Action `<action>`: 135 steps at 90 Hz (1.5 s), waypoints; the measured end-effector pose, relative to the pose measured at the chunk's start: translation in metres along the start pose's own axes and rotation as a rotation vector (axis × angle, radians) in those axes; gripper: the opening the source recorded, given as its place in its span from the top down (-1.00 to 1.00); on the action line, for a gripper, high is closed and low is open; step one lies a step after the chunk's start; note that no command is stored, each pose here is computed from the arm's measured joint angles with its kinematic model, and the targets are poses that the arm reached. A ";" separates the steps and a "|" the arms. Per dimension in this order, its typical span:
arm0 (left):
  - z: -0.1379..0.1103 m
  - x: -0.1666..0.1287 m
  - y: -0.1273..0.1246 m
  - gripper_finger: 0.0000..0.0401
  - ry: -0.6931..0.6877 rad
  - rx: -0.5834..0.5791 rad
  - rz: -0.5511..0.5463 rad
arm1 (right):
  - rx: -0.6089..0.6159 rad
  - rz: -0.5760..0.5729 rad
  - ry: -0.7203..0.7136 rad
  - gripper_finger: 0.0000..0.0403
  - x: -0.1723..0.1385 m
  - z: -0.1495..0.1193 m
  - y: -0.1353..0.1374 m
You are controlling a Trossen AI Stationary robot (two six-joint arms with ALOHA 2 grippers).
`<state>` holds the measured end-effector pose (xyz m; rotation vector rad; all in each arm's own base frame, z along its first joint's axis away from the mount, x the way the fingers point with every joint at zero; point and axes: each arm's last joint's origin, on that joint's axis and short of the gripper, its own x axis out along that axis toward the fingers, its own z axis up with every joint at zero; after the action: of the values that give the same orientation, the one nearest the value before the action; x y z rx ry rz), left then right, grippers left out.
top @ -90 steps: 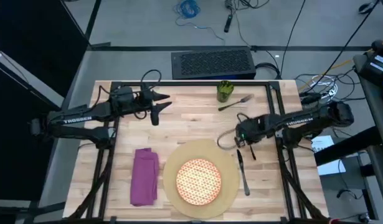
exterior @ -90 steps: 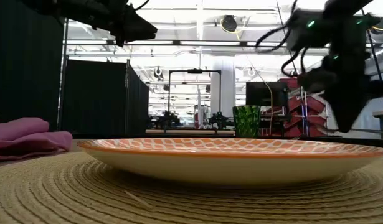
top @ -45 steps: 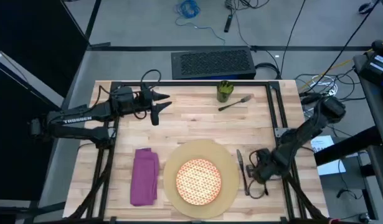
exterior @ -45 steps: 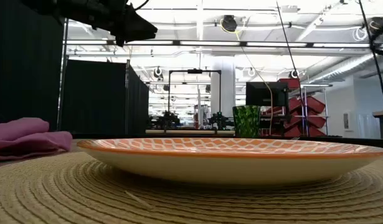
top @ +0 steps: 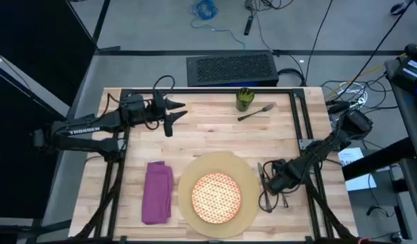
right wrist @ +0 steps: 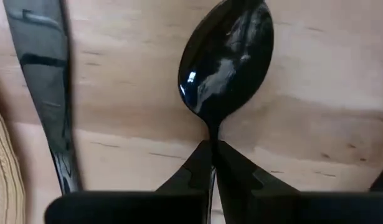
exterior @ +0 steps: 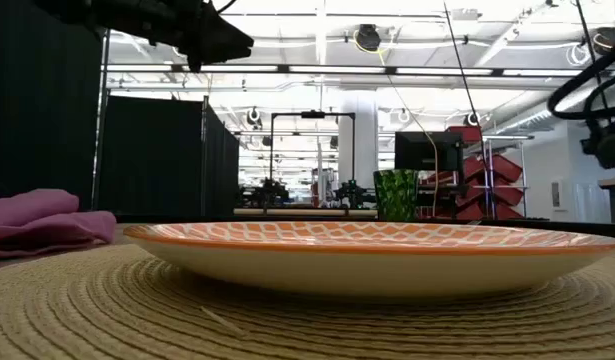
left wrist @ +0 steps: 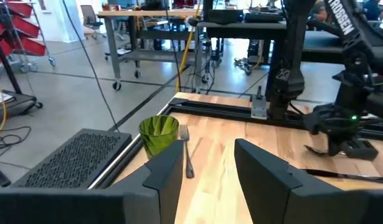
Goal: Set table place
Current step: Move the black spoon to the right of the table knife, then put the black fork on top of the purple table napkin
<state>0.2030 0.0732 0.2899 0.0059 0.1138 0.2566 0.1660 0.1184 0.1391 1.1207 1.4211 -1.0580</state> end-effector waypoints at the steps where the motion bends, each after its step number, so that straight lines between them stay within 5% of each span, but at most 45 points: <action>1: 0.000 0.000 0.000 0.34 0.000 0.000 0.000 | -0.001 0.000 0.001 1.00 0.000 0.000 0.000; 47: 0.000 0.000 0.000 0.34 0.005 0.000 -0.001 | -0.041 0.007 0.012 0.41 -0.002 0.002 0.001; 74: -0.001 0.000 0.000 0.34 0.012 -0.001 -0.015 | -0.098 0.024 -0.151 0.30 -0.049 0.018 0.001; 102: -0.001 -0.001 0.006 0.34 0.011 0.000 0.214 | -0.149 0.112 -0.484 0.30 -0.077 0.094 0.015; 124: -0.001 -0.001 0.006 0.34 0.018 0.001 0.212 | -0.305 0.235 -0.644 0.30 -0.095 0.165 0.027; 135: -0.003 0.001 0.006 0.34 0.031 0.001 0.212 | -0.317 0.203 -0.691 0.30 -0.104 0.192 0.018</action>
<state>0.2022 0.0794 0.2867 0.0152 0.1444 0.4685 0.2262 -0.0768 0.2182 0.5662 0.8584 -0.9092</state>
